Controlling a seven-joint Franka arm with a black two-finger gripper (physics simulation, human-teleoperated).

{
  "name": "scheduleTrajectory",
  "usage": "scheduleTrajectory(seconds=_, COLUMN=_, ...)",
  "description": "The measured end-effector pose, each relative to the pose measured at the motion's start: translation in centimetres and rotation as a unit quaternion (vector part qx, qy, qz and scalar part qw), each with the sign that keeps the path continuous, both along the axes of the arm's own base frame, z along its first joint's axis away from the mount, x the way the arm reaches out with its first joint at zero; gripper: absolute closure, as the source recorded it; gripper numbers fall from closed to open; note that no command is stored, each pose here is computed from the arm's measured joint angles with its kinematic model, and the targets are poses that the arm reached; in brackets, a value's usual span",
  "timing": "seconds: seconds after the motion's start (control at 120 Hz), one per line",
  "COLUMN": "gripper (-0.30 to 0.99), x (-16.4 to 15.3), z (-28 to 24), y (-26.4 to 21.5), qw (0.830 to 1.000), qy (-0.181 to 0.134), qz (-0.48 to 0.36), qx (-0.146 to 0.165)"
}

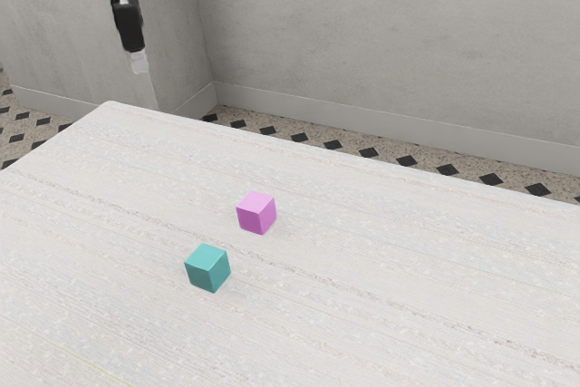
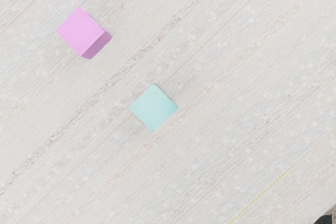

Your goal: Pick up the blue block with one arm, and put the blue block on the pink block with one arm

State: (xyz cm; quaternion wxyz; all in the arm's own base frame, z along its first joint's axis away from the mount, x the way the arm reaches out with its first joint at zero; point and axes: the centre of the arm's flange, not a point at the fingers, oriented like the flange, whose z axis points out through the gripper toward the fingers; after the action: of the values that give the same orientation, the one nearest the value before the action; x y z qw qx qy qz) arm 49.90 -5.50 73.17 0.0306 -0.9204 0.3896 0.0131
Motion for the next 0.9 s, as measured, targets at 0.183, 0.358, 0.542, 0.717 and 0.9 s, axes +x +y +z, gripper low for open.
scheduleTrajectory(seconds=0.183, gripper=0.00, x=-0.2, z=-1.8, y=-1.1, qw=0.999, qy=0.027, qz=-0.040, qx=0.006)
scheduleTrajectory(seconds=0.358, gripper=0.00, x=-3.3, z=-11.1, y=4.3, qw=0.992, qy=0.084, qz=-0.088, qx=0.026)
scheduleTrajectory(seconds=0.542, gripper=0.00, x=-3.1, z=-17.0, y=5.0, qw=0.973, qy=0.102, qz=-0.206, qx=0.022)
scheduleTrajectory(seconds=0.717, gripper=0.00, x=-3.2, z=-25.4, y=6.9, qw=0.957, qy=0.070, qz=-0.283, qx=0.001)
scheduleTrajectory(seconds=0.9, gripper=0.00, x=1.9, z=-30.9, y=8.0, qw=0.939, qy=0.023, qz=-0.342, qx=-0.026)
